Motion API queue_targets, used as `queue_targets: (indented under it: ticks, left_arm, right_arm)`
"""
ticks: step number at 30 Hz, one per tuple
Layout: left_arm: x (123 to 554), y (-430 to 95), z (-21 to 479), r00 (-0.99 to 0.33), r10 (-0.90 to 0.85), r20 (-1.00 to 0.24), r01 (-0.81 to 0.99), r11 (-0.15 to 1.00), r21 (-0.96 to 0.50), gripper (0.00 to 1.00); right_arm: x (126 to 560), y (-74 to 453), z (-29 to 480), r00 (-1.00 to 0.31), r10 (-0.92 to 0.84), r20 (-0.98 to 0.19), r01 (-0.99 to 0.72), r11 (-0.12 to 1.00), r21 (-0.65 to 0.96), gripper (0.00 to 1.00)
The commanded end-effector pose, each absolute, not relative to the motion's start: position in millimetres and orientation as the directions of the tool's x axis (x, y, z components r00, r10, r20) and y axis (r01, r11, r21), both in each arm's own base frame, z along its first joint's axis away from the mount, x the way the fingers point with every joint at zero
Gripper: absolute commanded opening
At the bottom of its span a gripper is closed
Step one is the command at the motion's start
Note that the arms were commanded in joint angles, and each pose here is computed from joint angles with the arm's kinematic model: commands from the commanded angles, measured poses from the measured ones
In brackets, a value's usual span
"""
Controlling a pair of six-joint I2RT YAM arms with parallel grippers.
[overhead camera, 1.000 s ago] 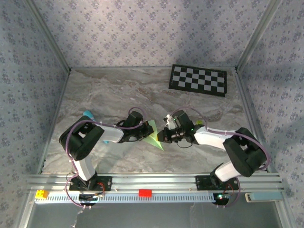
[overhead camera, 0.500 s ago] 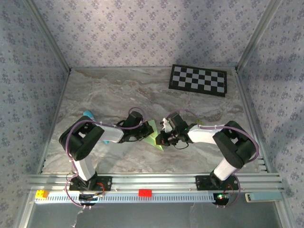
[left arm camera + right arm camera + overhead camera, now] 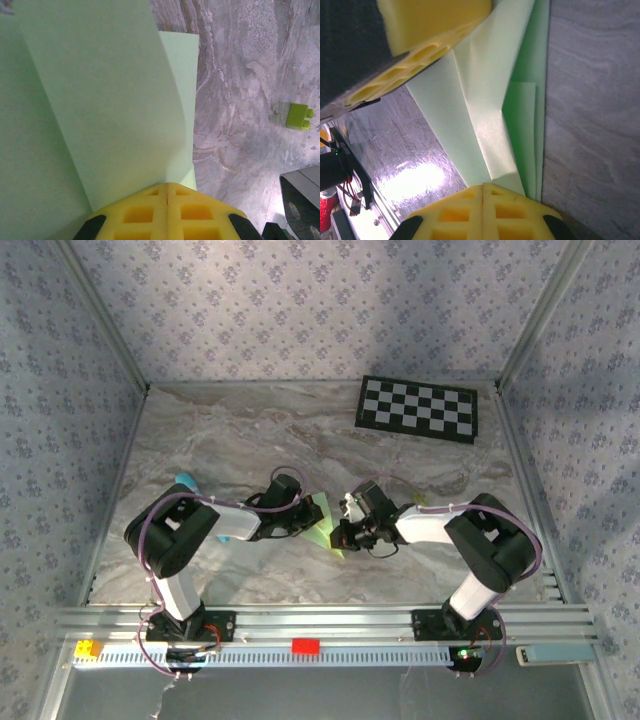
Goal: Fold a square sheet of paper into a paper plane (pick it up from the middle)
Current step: Fourth fold the wing at the center of the table.
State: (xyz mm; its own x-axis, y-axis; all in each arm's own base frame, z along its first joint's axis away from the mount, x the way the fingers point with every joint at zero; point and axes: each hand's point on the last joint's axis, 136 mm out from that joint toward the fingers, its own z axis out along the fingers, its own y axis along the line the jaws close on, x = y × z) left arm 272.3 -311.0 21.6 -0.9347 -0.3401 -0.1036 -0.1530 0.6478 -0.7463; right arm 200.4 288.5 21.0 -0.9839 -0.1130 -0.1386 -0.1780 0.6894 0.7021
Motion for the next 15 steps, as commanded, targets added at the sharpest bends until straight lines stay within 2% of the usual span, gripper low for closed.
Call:
queue_targets:
  ticks: [1, 15]
  left_arm:
    - [260.2, -296.0, -5.7, -0.939, -0.335, -0.082, -0.195, 0.711, -0.676, 0.01]
    - [258.0, -290.9, -10.2, -0.936, -0.341, -0.083, -0.205, 0.723, -0.660, 0.01]
  right_arm:
    - [192.1, 279.5, 9.8, -0.990, -0.101, -0.101, -0.143, 0.708, 0.691, 0.04]
    - [170.5, 260.5, 5.4, -0.991, -0.100, -0.094, -0.137, 0.717, 0.683, 0.04]
